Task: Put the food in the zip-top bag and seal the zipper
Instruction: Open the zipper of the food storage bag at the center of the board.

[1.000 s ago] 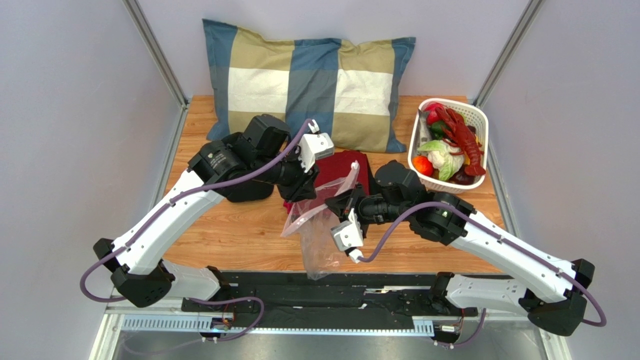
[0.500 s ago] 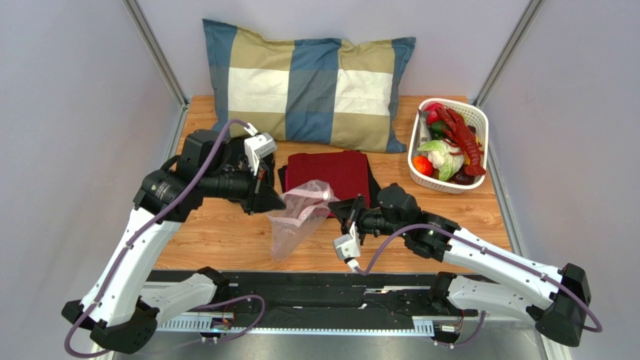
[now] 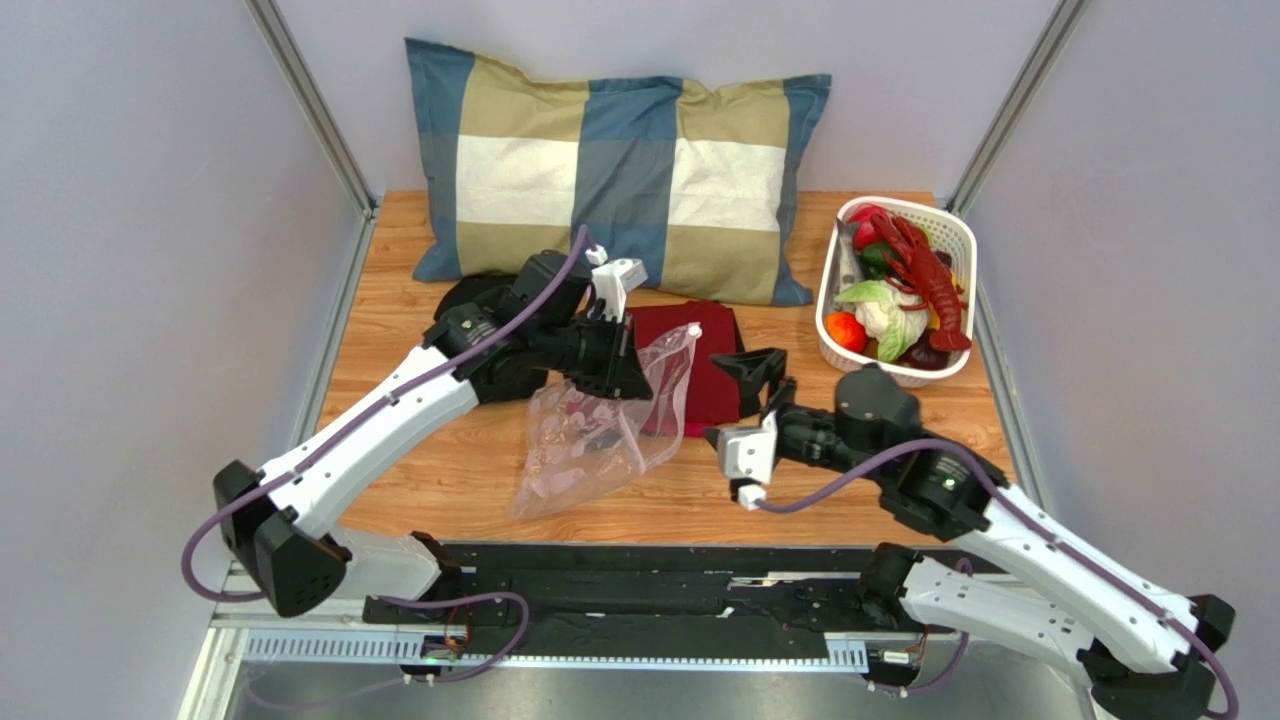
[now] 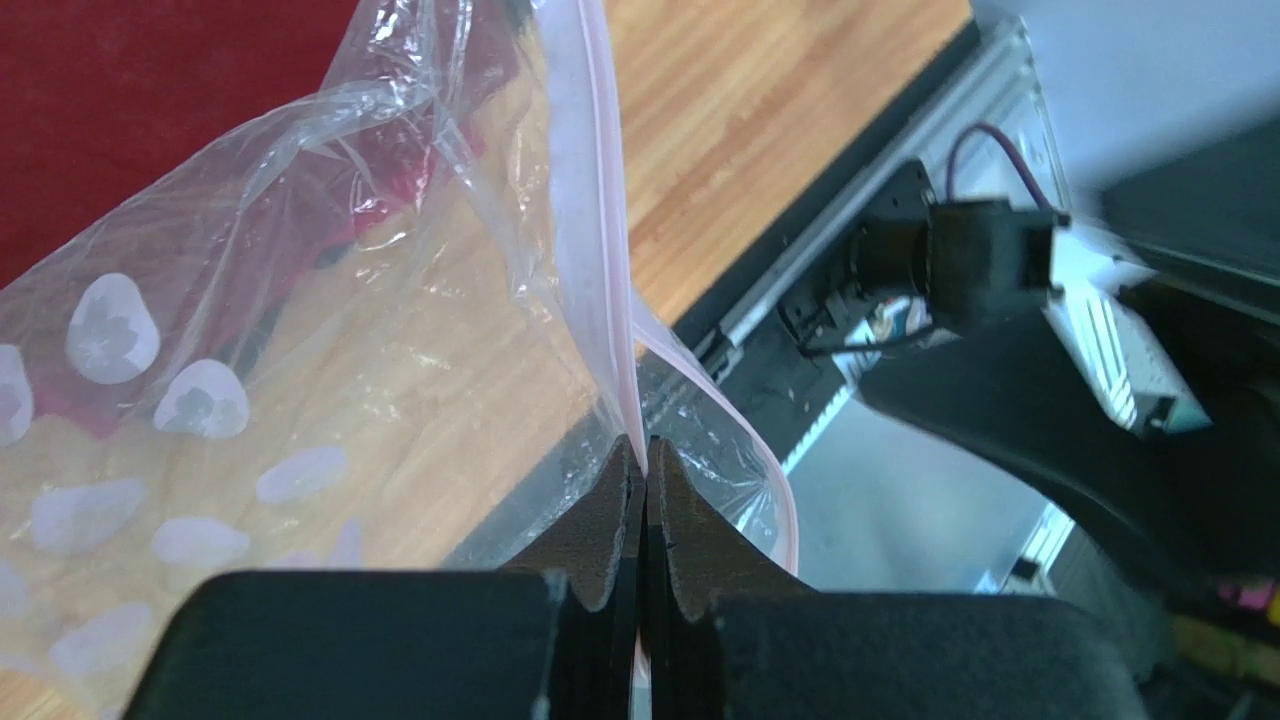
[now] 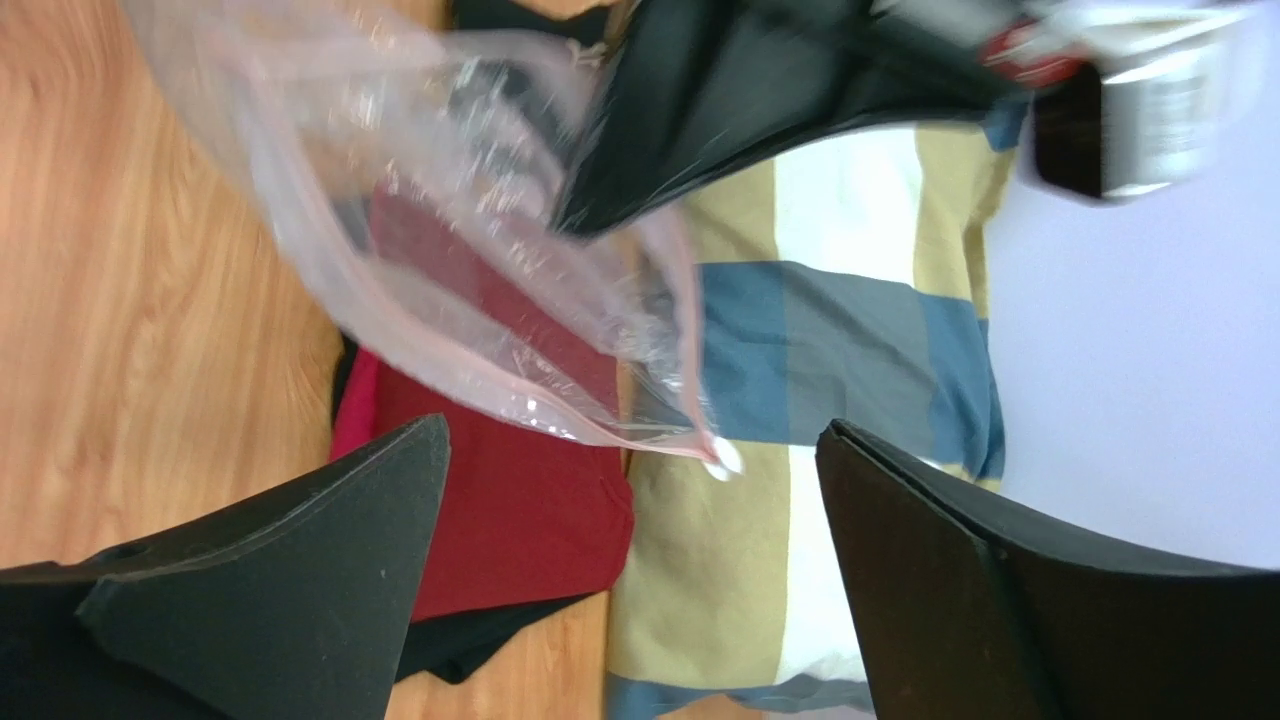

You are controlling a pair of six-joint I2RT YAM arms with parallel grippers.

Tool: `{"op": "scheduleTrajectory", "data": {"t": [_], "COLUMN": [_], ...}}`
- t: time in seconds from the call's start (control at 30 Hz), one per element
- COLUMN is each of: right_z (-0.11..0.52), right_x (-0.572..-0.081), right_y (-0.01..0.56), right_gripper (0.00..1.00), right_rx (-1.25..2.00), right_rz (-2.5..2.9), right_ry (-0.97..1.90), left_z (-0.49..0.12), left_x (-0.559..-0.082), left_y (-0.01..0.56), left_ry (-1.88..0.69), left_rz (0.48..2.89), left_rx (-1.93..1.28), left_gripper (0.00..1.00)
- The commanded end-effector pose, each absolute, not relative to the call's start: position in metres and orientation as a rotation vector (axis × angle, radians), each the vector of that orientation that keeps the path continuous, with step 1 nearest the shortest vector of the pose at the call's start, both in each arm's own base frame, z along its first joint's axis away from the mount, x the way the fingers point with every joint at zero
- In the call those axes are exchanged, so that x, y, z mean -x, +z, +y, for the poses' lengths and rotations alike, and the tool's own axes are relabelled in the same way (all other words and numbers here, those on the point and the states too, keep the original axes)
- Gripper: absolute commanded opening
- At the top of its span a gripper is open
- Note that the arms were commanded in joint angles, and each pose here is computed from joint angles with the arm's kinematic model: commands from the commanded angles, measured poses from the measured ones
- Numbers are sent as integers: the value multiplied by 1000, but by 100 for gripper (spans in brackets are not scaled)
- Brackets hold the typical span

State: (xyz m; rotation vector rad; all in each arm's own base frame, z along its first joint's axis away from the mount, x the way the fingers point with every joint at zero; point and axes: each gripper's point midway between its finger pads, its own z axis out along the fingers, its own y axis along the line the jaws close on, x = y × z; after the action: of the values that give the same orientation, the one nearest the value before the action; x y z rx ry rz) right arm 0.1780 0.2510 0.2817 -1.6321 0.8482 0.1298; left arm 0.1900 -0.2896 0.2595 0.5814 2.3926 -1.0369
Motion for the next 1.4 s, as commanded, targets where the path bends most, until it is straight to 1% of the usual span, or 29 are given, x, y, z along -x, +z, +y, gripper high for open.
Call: {"op": "scheduleTrajectory", "data": {"t": [0.0, 0.03, 0.07, 0.1, 0.13, 0.17, 0.2, 0.27, 0.3, 0.33, 0.47, 0.53, 0.67, 0.73, 0.77, 0.87, 0.9, 0.93, 0.97, 1.0, 1.07, 1.17, 1.2, 1.23, 1.27, 1.37], "right_z": [223, 219, 214, 213, 213, 208, 213, 209, 216, 218, 237, 249, 264, 269, 271, 257, 254, 249, 240, 235, 224, 206, 203, 199, 197, 198], "right_x": [-162, -164, -169, -170, -170, -176, -175, -187, -193, -197, -212, -218, -225, -228, -232, -240, -242, -243, -244, -246, -246, -248, -249, -248, -250, -253], "right_y": [301, 301, 298, 299, 298, 299, 297, 294, 285, 287, 280, 281, 270, 263, 257, 237, 236, 235, 231, 235, 234, 232, 230, 226, 224, 217], "right_gripper": [96, 93, 89, 84, 76, 73, 71, 68, 68, 68, 71, 71, 76, 76, 76, 68, 63, 56, 52, 45, 40, 28, 14, 5, 0, 0], "right_rx": [1381, 1328, 1203, 1148, 1098, 1014, 921, 743, 616, 550, 391, 361, 369, 390, 437, 486, 495, 500, 501, 518, 519, 493, 492, 496, 492, 533], "right_rz": [1226, 1287, 1415, 1466, 1507, 1564, 1644, 1763, 1877, 1911, 2048, 2058, 2110, 2129, 2138, 2183, 2188, 2192, 2210, 2198, 2212, 2230, 2235, 2243, 2249, 2236], "right_ry": [351, 363, 402, 433, 476, 513, 619, 687, 763, 792, 885, 937, 966, 949, 896, 725, 689, 654, 594, 560, 519, 479, 478, 481, 494, 509], "left_z": [-309, -312, -314, -316, -317, -318, -318, -317, -315, -314, -316, -317, -318, -318, -318, -316, -313, -312, -309, -305, -299, -291, -289, -288, -286, -287], "left_x": [-215, -218, -218, -217, -218, -218, -217, -216, -217, -217, -215, -215, -219, -221, -221, -222, -222, -222, -222, -221, -221, -221, -220, -221, -223, -224], "left_y": [266, 265, 265, 269, 268, 268, 272, 272, 272, 270, 264, 262, 263, 263, 264, 268, 267, 267, 266, 267, 266, 262, 259, 259, 259, 260], "left_ry": [-1075, -1094, -1109, -1135, -1148, -1162, -1176, -1179, -1171, -1167, -1169, -1160, -1135, -1126, -1126, -1116, -1096, -1084, -1066, -1051, -1031, -1026, -1028, -1031, -1031, -1050], "left_rz": [2350, 2341, 2337, 2320, 2304, 2301, 2281, 2271, 2268, 2269, 2291, 2294, 2283, 2286, 2283, 2274, 2278, 2279, 2278, 2278, 2274, 2284, 2295, 2294, 2290, 2278], "left_rx": [-428, -406, -395, -394, -383, -362, -362, -353, -341, -338, -322, -321, -321, -315, -317, -315, -310, -315, -322, -322, -325, -307, -305, -301, -292, -303], "left_gripper": [0, 0, 0, 0, 0, 0, 0, 0, 0, 0, 0, 0, 0, 0, 0, 0, 0, 0, 0, 0, 0, 0, 0, 0, 0, 0]}}
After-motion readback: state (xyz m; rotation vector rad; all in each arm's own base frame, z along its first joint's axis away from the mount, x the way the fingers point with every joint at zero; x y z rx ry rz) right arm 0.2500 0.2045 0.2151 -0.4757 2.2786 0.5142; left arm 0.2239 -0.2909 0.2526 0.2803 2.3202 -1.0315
